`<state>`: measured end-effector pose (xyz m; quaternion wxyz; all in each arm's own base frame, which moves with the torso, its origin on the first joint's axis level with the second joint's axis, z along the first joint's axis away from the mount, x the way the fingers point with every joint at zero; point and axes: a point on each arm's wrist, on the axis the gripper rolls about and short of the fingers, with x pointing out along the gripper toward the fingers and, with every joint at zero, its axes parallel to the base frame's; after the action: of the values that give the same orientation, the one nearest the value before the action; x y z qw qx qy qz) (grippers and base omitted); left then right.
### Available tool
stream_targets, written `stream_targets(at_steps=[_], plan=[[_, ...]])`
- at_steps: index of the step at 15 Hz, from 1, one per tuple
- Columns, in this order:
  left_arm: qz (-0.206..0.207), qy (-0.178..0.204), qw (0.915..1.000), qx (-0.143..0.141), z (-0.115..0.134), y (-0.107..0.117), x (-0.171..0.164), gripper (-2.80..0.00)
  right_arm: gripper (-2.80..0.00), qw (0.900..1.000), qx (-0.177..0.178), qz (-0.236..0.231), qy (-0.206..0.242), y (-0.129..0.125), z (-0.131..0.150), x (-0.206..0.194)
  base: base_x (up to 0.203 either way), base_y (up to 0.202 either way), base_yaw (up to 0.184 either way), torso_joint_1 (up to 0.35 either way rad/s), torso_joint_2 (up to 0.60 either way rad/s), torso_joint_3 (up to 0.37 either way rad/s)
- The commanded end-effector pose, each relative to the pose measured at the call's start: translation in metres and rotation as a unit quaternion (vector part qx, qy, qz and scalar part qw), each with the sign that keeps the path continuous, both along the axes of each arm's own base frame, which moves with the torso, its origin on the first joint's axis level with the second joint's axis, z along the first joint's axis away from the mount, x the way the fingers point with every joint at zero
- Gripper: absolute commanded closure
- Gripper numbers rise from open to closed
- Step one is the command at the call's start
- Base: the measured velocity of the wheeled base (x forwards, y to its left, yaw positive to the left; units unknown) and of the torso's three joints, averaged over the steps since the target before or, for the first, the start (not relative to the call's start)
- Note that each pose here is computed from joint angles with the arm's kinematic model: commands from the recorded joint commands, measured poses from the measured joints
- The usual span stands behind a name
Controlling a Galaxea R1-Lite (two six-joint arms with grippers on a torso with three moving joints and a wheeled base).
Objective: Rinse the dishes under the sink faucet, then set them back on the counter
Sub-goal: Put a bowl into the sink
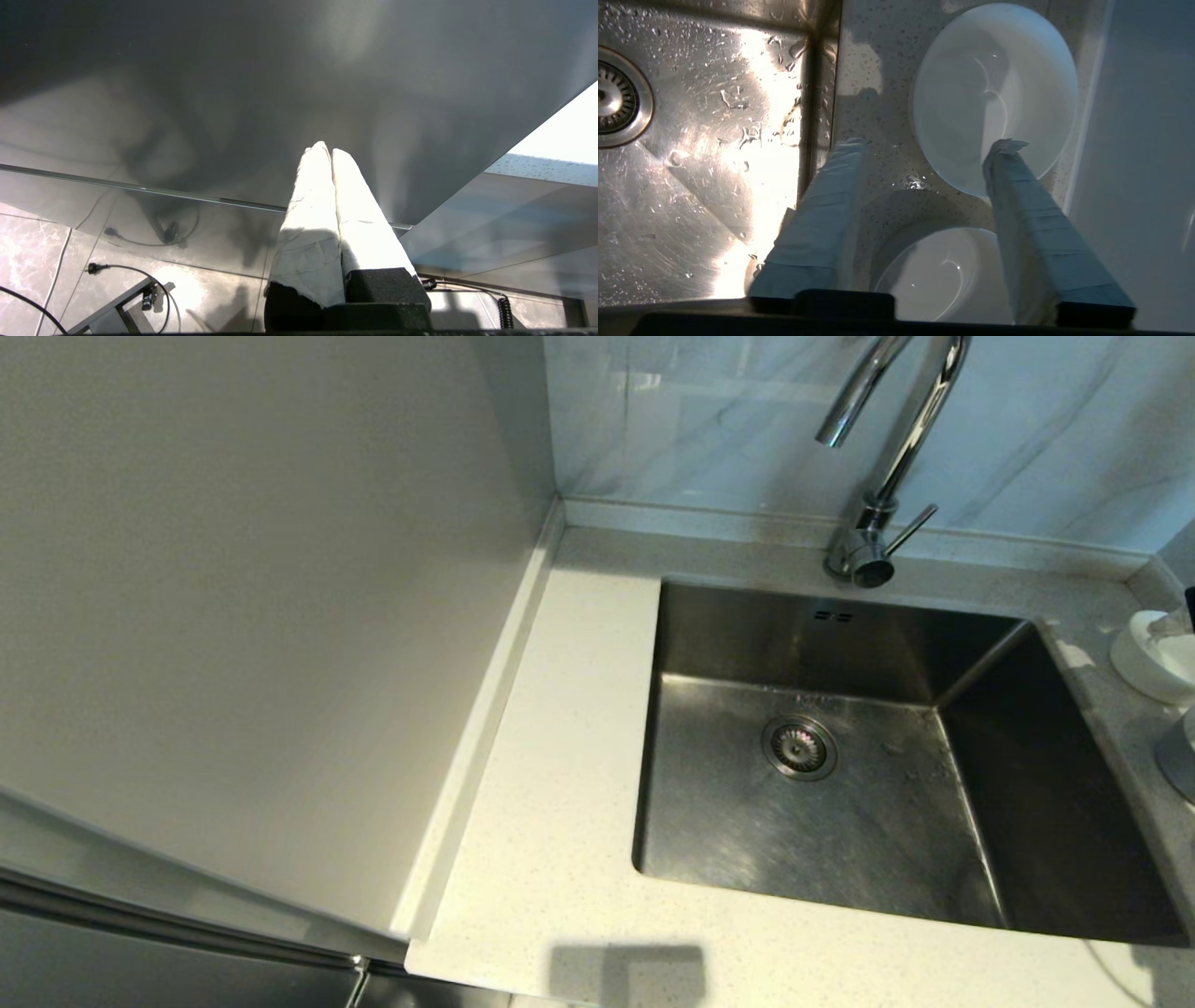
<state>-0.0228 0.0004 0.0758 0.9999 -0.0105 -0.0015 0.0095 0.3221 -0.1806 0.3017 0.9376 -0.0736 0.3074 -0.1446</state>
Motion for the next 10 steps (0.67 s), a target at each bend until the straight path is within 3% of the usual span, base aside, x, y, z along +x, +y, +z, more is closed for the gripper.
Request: stream_targets(at_steps=[1, 4, 10], plan=[[0.001, -0.002, 1.0000, 0.000, 0.000, 0.000, 0.000, 0.00, -2.80, 1.000, 0.005, 0.001, 0.012, -0.003, -0.009, 0.006, 0.000, 0.000, 0.000, 0.000, 0.00, 0.000], [0.001, -0.002, 1.0000, 0.000, 0.000, 0.000, 0.000, 0.00, -2.80, 1.000, 0.008, 0.001, 0.028, -0.011, -0.026, 0.019, 0.000, 0.000, 0.000, 0.000, 0.00, 0.000], [0.001, -0.002, 1.0000, 0.000, 0.000, 0.000, 0.000, 0.00, -2.80, 1.000, -0.018, -0.006, 0.019, -0.029, -0.058, 0.052, 0.000, 0.000, 0.000, 0.000, 0.00, 0.000]])
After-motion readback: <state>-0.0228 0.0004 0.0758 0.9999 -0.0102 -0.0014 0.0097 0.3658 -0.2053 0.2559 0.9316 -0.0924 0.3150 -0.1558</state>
